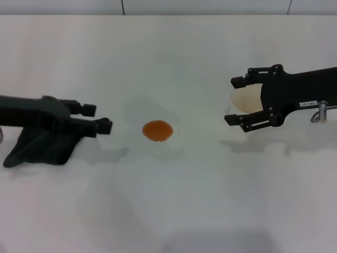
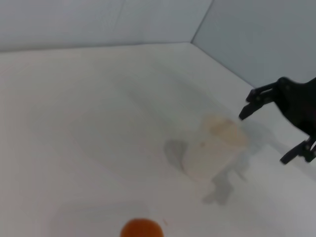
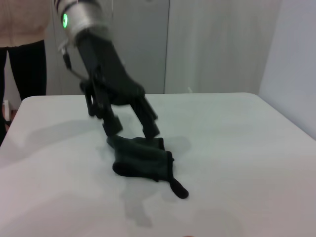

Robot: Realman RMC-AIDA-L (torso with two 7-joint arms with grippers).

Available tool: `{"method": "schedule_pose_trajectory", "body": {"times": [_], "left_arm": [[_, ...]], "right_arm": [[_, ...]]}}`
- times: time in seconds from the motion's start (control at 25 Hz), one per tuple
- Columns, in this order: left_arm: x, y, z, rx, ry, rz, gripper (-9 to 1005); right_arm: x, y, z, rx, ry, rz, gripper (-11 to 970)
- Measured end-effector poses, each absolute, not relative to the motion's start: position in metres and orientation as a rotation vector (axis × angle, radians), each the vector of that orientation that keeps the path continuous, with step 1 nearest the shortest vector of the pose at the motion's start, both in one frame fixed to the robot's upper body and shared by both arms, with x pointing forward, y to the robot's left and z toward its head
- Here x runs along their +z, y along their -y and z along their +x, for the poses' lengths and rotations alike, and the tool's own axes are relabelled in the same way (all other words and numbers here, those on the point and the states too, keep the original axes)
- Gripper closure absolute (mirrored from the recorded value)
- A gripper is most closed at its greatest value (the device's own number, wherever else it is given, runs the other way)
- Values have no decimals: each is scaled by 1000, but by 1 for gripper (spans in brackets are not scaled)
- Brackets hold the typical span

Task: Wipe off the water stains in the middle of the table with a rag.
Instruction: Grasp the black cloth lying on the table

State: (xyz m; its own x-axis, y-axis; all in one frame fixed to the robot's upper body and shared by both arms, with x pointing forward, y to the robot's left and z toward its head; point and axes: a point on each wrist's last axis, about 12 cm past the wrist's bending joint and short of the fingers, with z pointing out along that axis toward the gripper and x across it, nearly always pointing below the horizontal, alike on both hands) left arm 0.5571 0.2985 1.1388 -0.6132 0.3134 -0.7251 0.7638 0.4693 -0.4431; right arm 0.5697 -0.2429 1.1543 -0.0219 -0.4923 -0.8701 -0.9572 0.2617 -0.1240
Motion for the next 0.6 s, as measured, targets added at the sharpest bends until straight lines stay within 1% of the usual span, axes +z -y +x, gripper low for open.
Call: {"method": "schedule_pose_trajectory", "body": {"times": [0.16,0.28,0.44,0.6], "left_arm": [[1164,-299,565,-975,-2205,933,151],[1177,-292,575,-933,-2305,964,151],[1188,-279,589,-845,-2471,971,152],[1190,-271,601,-719,-2609,918,152]], "right_arm": [[1154,243,571,651,-1653,-1349,118],[1154,243,572,645,-1655,-1344,118],[1154,242,574,636,-1657,-1340,118],[1153,237,577,616,-1658,-1343,118]]}}
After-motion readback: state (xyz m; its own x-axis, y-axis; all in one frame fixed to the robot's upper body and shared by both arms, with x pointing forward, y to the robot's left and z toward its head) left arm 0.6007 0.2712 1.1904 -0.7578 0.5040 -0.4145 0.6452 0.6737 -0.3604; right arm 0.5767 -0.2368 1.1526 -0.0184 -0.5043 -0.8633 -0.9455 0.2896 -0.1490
